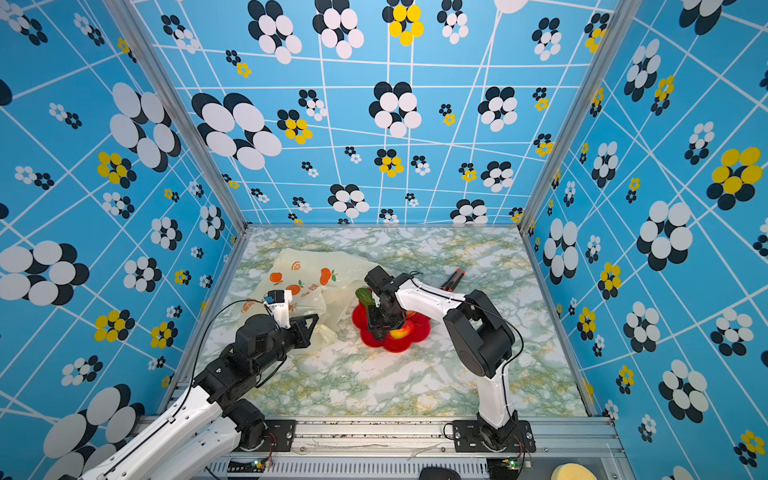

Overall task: Place the fruits into the plastic bag
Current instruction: 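Lift the second avocado off the plate with the right gripper, then carry the avocado with the right gripper into the bag mouth held by the left gripper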

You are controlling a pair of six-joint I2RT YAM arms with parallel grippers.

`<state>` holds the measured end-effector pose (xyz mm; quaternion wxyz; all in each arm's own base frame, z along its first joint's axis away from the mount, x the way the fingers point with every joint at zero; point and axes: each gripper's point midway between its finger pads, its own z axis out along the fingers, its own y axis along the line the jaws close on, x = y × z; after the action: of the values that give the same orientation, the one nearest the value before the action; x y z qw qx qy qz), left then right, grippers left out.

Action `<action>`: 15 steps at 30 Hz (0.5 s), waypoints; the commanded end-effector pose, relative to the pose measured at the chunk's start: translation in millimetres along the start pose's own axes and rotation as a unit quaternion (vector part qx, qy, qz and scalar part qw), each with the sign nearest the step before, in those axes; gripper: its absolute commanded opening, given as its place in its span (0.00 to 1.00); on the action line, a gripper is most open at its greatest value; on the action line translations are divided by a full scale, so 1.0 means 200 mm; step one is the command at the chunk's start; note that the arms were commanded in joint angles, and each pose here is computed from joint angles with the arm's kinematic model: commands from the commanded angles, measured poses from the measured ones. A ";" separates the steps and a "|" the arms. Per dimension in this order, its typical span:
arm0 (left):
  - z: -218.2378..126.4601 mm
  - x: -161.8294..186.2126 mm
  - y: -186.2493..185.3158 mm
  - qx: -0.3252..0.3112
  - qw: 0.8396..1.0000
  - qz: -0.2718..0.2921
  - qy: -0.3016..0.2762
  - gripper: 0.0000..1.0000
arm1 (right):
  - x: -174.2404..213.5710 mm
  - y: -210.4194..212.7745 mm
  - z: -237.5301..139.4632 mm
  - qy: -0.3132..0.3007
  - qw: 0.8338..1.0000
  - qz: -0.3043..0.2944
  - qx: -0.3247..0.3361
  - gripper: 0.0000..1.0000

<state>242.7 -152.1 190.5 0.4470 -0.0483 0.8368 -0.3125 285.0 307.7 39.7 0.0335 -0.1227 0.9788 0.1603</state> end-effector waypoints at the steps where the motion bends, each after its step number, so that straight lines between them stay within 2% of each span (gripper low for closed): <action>1: 0.00 0.03 0.05 -0.013 1.000 -0.011 0.004 0.00 | 0.03 -0.02 0.01 0.006 1.000 0.000 0.005 0.47; 9: 0.01 0.02 0.03 -0.008 1.000 -0.014 0.003 0.00 | 0.03 -0.04 -0.09 -0.024 1.000 -0.008 0.006 0.39; 15: 0.02 0.01 0.02 -0.003 1.000 -0.016 0.004 0.00 | 0.01 0.01 -0.18 -0.053 0.998 -0.005 -0.045 0.37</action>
<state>242.3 -151.9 183.2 0.4376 -0.0575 0.8410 -0.3131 276.8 294.2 54.1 0.0562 -0.1208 0.9757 0.1740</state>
